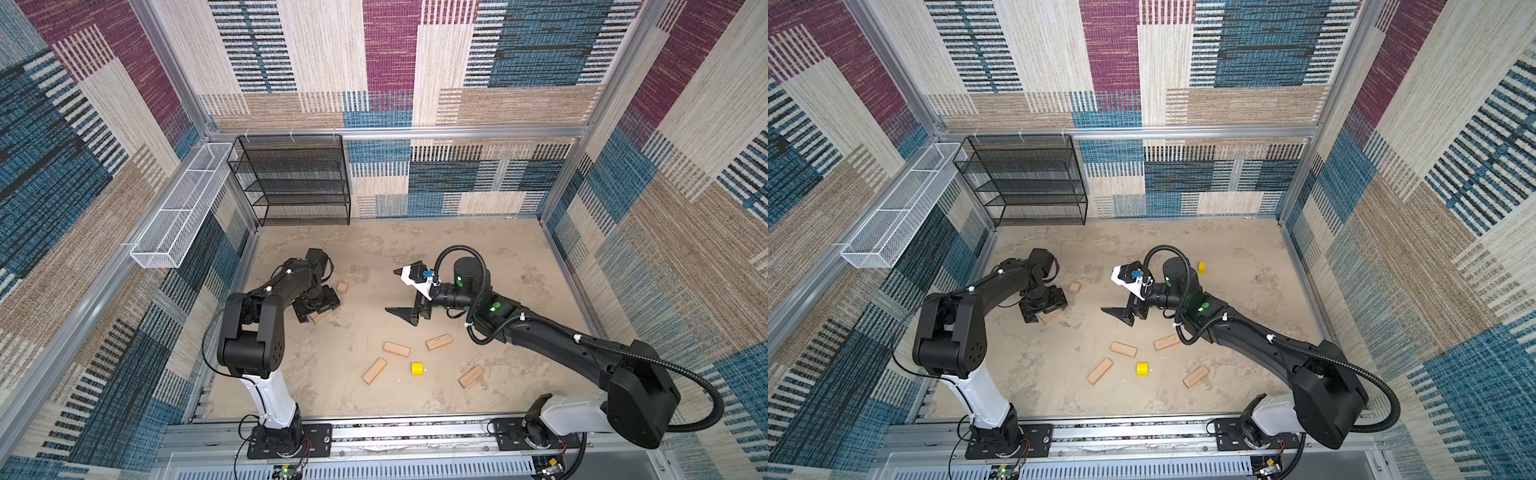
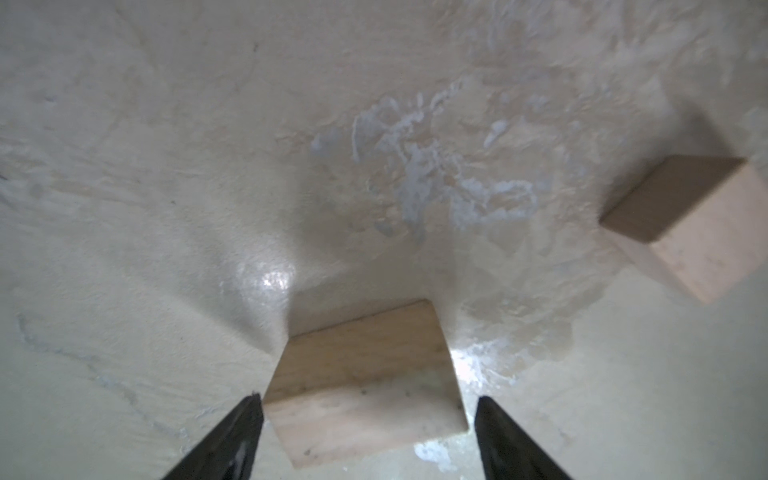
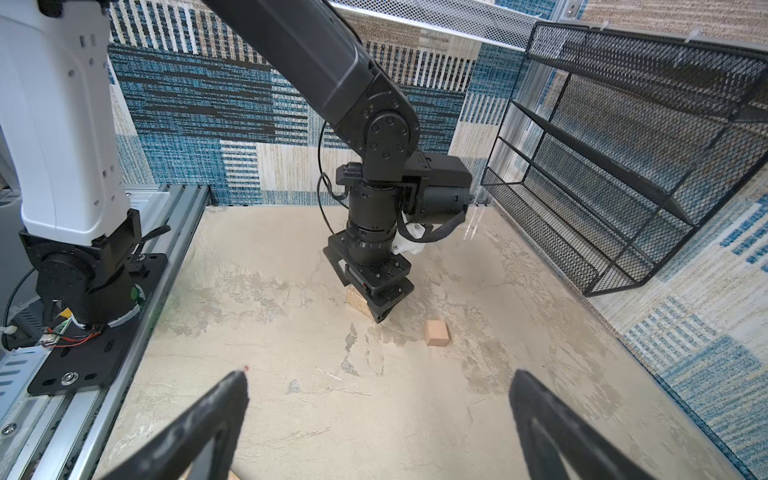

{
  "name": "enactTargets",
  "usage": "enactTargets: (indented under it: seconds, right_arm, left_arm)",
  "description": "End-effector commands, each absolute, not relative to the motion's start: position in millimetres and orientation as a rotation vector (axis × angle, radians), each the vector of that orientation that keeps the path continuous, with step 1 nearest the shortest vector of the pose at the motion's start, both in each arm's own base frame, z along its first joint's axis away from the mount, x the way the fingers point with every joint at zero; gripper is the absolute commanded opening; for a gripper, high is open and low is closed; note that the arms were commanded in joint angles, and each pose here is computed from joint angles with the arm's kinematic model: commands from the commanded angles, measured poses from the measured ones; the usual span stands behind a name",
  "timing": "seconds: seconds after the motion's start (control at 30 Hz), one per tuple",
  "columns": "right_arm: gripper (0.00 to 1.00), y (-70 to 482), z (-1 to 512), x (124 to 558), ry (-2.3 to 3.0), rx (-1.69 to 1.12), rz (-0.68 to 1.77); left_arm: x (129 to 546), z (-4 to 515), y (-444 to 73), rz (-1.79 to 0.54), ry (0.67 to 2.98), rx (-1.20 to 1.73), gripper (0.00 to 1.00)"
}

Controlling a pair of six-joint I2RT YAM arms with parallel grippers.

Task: Build the wood block tower
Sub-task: 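Lower the left gripper and close it on the light wooden block, then lift the wooden block and carry it toward the lime-green block with the left gripper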

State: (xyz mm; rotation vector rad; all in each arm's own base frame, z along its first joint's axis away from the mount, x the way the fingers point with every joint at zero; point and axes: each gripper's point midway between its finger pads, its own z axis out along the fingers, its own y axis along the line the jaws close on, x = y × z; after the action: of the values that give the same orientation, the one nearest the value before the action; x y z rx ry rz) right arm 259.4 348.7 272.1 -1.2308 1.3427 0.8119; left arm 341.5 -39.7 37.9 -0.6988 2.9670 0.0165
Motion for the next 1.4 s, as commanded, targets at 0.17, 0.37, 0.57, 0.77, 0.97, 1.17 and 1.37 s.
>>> enactTargets:
  seconds: [0.17,0.37,0.57,0.77,0.97,1.17,1.37]
  right_arm:
    - [1.0,349,276,259,1.313,-1.229,0.789]
    - [1.0,350,276,259,1.31,-1.231,0.784]
    - [1.0,350,276,258,1.309,-1.234,0.784]
    - [1.0,351,274,258,1.31,-1.24,0.786]
    - [1.0,351,274,257,1.307,-1.244,0.79]
    - [1.0,352,273,256,1.305,-1.248,0.791]
    - [1.0,351,274,255,1.302,-1.25,0.789]
  left_arm:
    - [346,36,-45,-0.018,2.989,-0.665,0.86]
    - [355,38,-44,-0.008,2.981,-0.622,0.77]
    - [360,35,-47,-0.021,3.002,-0.558,0.73]
    - [356,36,-44,0.002,3.0,-0.547,0.72]
    - [351,38,-39,0.038,2.998,-0.542,0.76]
    - [349,40,-40,0.028,2.994,-0.553,0.73]
    - [350,41,-44,0.0,2.994,-0.546,0.64]
